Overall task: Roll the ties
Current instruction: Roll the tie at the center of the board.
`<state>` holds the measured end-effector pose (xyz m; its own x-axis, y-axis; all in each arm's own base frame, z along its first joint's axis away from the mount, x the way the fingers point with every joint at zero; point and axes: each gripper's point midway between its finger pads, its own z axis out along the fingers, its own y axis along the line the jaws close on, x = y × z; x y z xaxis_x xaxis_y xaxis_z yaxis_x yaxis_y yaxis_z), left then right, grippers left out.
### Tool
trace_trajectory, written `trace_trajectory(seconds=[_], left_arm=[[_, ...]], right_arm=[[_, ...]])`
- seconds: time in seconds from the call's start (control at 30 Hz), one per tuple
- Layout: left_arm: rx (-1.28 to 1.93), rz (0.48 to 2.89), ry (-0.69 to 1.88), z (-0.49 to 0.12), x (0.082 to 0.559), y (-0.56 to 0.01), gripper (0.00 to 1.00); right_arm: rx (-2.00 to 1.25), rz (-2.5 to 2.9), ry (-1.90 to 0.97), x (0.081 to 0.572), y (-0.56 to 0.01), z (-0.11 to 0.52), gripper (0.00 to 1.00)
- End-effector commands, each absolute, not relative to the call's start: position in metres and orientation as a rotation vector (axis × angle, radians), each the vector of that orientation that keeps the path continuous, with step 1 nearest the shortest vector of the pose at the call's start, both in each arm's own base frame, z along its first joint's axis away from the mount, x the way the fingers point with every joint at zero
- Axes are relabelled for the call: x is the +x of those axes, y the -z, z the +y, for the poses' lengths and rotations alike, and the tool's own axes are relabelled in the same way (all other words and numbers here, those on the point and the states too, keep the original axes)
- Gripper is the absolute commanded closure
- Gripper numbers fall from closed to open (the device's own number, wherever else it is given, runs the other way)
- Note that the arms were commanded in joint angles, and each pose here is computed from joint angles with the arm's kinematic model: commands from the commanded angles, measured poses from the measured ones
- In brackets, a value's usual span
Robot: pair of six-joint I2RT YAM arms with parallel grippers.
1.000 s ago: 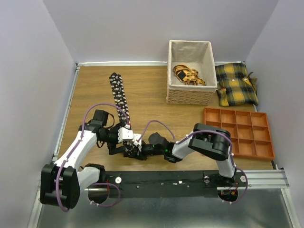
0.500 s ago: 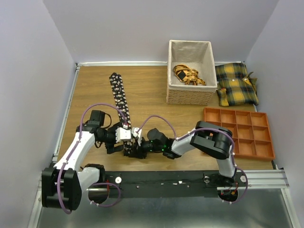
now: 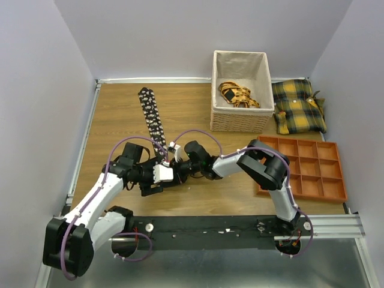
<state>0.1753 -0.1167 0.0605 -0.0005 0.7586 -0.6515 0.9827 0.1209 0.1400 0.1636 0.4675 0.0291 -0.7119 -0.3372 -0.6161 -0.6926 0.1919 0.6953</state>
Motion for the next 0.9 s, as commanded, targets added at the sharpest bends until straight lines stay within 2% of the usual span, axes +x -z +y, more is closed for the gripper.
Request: trace_trajectory(seconds=[0.0, 0.3, 0.37, 0.43, 0.67, 0.73, 0.87], left_arm=[[1.734, 1.779, 0.402, -0.123, 0.179, -0.052, 0.09], [1.802, 1.722, 0.38, -0.134, 0.187, -0.038, 0.09], [1.825, 1.744, 0.377, -0.137, 0.191, -0.035, 0.14], [1.844, 1.746, 0.383, -0.14, 0.192, -0.034, 0.22], [1.912, 1.727, 0.474, -0.149, 0.17, -0.033, 0.24], [1.93, 1.744, 0.48, -0.151, 0.165, -0.028, 0.29], [1.955, 1.802, 0.481, -0.147, 0.164, -0.022, 0.31]], right_arm=[[-0.95, 2.414, -1.623, 0.143, -0.007, 0.451, 0.89], [-0.776, 2.585, -1.747, 0.148, 0.002, 0.442, 0.89], [-0.749, 2.603, -1.764, 0.152, 0.0, 0.445, 0.89], [-0.712, 2.629, -1.768, 0.155, -0.001, 0.445, 0.89], [-0.573, 2.715, -1.777, 0.163, 0.003, 0.442, 0.86], [-0.546, 2.711, -1.785, 0.165, 0.004, 0.44, 0.86], [-0.521, 2.705, -1.779, 0.169, 0.002, 0.439, 0.86]])
